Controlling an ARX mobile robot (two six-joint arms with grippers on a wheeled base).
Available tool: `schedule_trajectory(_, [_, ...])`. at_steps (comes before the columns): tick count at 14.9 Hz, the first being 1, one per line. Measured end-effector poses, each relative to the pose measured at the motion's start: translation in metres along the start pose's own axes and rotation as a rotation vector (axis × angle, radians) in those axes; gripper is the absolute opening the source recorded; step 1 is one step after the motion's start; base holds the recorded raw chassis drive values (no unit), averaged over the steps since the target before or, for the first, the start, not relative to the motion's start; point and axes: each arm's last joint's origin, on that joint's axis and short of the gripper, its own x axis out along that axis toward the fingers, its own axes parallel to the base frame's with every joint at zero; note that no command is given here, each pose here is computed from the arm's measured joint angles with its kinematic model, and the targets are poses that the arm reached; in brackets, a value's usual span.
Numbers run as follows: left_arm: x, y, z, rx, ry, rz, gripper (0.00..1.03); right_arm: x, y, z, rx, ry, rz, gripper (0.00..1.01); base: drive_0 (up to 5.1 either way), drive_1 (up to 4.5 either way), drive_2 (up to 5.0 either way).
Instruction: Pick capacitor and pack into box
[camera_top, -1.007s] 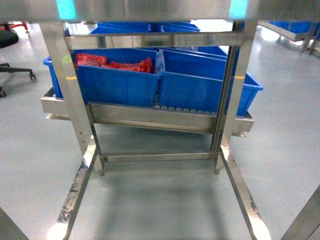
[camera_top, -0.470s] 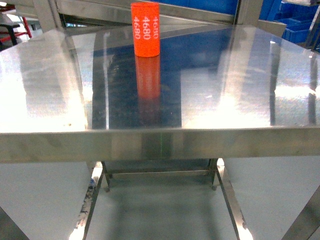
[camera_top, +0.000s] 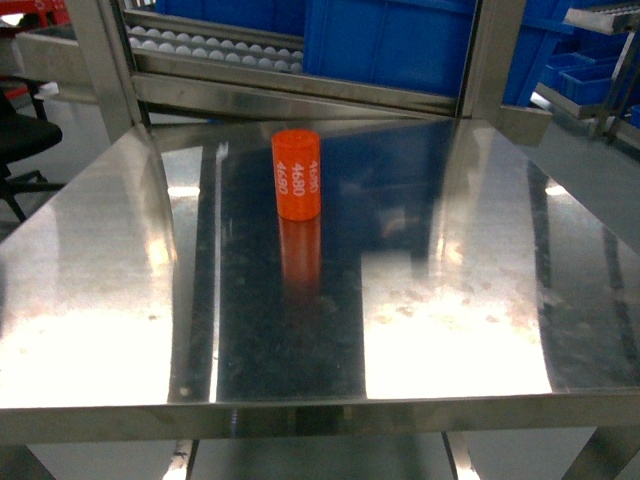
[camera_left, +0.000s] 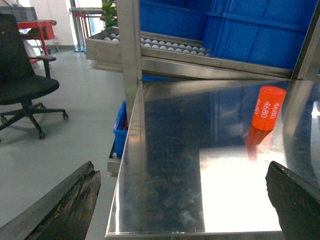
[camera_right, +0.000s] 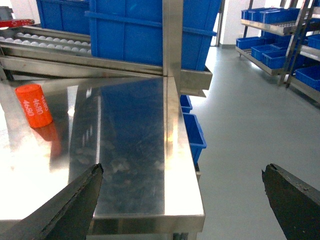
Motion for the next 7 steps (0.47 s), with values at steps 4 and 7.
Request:
schedule_trajectory(4, [0.0,0.0,0.0003,0.0,-0.003,0.001,0.98,0.0,0.0,0.0006,-0.001,-0.006,0.002,0.98,0.0,0.0,0.0])
schedule_trajectory(7, [0.0,0.0,-0.0001,0.0,0.002,0.0,0.98,0.0,0.0,0.0001,-0.001,-0.002,0.001,0.98,0.0,0.0,0.0])
